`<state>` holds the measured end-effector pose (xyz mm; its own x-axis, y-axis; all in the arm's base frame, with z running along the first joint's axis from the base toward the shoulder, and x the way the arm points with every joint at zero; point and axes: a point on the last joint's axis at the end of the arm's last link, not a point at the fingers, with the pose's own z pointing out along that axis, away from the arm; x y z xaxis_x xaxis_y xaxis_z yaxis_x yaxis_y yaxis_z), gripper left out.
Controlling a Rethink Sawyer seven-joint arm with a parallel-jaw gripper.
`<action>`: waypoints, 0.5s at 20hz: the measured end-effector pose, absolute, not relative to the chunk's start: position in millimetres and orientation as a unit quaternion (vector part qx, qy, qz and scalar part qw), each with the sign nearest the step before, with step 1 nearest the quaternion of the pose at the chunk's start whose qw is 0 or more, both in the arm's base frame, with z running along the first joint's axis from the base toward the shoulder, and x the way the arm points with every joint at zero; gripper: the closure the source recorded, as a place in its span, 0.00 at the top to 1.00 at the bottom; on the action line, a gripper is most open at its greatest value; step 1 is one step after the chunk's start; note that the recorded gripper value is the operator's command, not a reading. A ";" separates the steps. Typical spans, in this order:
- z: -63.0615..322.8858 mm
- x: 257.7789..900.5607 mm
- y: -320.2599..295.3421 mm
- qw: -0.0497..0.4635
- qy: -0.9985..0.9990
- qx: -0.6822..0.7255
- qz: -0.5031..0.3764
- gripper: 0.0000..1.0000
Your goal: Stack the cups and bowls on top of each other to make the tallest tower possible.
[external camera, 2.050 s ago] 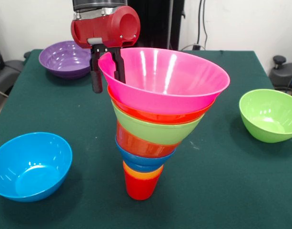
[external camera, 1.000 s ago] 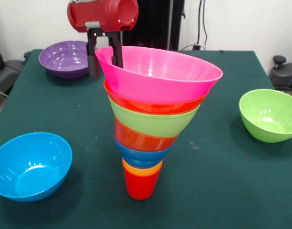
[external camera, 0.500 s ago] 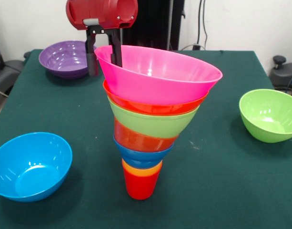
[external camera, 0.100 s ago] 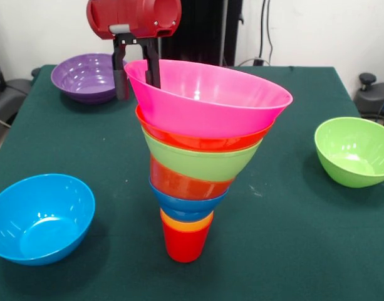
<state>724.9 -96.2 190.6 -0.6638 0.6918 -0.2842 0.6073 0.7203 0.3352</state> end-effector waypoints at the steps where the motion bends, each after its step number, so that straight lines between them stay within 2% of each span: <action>1: 190.3 724.6 -96.4 0.199 0.906 0.358 0.105 1.00; 10: 187.2 720.1 -105.0 0.198 0.906 0.363 0.096 1.00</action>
